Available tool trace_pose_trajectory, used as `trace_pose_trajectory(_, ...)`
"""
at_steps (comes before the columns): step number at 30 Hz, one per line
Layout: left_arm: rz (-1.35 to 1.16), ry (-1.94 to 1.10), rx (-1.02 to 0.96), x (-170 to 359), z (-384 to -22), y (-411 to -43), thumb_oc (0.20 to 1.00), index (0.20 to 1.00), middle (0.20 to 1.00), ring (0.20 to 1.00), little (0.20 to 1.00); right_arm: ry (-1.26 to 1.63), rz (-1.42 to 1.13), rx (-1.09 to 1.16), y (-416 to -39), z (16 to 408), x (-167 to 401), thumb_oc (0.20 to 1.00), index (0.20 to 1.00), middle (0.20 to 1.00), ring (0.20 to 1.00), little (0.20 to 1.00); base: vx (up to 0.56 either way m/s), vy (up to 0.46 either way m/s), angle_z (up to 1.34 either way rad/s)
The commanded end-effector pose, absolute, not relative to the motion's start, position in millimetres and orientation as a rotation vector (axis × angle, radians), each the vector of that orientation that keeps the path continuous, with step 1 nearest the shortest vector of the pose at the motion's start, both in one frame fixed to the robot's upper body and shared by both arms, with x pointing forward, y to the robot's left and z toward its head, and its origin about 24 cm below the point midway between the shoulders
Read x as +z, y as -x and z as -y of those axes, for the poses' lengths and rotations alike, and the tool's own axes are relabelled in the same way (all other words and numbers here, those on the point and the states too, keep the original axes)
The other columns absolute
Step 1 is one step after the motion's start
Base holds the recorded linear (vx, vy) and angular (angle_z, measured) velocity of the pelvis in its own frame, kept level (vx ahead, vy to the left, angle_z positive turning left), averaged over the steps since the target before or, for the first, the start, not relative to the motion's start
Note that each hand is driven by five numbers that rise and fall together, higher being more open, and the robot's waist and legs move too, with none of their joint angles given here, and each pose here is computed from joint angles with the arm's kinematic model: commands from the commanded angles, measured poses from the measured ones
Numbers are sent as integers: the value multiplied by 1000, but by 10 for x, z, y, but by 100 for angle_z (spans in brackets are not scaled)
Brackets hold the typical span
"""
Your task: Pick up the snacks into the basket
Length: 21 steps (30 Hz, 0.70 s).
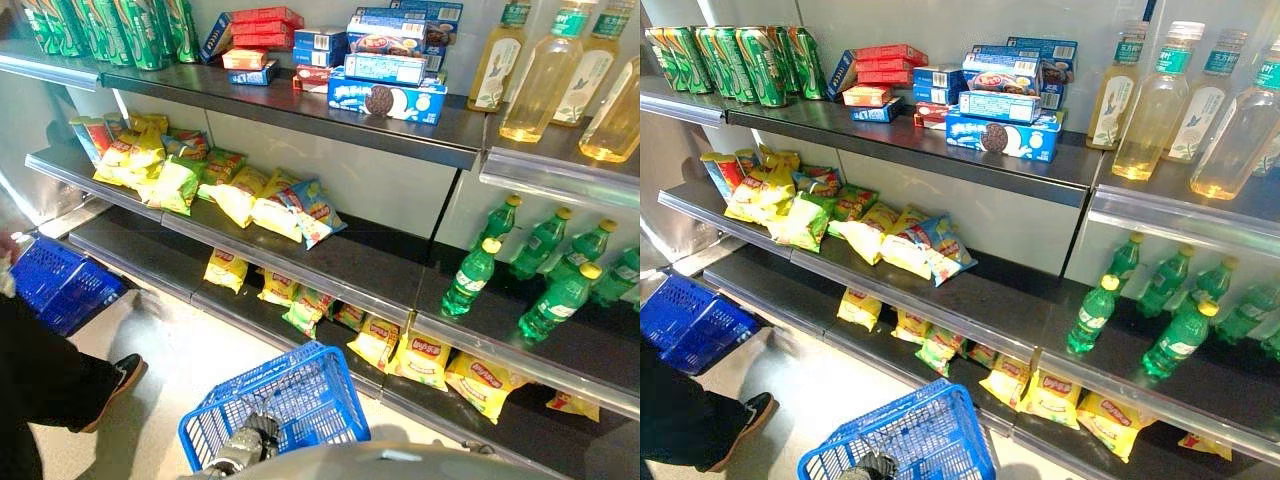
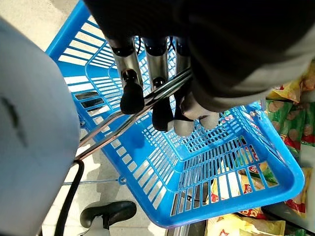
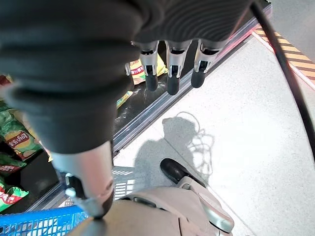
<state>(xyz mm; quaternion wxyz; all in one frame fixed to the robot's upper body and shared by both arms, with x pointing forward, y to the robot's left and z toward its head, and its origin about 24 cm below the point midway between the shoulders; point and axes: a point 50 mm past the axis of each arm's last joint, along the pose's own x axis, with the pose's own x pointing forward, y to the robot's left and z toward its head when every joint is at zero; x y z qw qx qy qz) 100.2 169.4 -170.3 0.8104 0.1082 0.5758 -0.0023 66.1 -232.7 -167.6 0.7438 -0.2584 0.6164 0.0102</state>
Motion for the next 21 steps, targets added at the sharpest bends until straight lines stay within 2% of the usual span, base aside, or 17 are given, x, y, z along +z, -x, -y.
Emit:
trace_pose_trajectory(1,-1349,-370,55,-1710,-2110,-778,200,200,200,200,200,560,-1294,22,-988,2262,-1635,1000,1000,1000,1000,1000,0,0,0)
trace_pose_trajectory(11,-1377,-409,15,-1725,-2104,-696,200,200,200,200,200,541,-1266,-15,-1038,2264,-1620,1000,1000,1000,1000,1000,0,0,0)
trace_pose_trajectory(14,-1342,-433,25,-1699,-2142,-805,200,200,200,200,200,489,-1193,-111,-1228,2319,-1550,1000,1000,1000,1000,1000,0,0,0)
trace_pose_trajectory(16,-1289,-498,20,-1656,-2199,-947,200,200,200,200,200,447,-1055,-203,-1555,2394,-1400,1000,1000,1000,1000,1000,0,0,0)
trace_pose_trajectory(17,-1289,-498,20,-1656,-2199,-947,200,200,200,200,200,447,-1055,-203,-1555,2394,-1400,1000,1000,1000,1000,1000,0,0,0)
trace_pose_trajectory(20,-1243,-544,34,-1597,-2334,-1061,200,200,200,200,200,358,-836,-343,-2008,2672,-1052,1000,1000,1000,1000,1000,-27,-6,1)
trace_pose_trajectory(21,-1243,-544,33,-1597,-2333,-1063,200,200,200,200,200,358,-836,-344,-2009,2674,-1051,1000,1000,1000,1000,1000,-78,-7,-2)
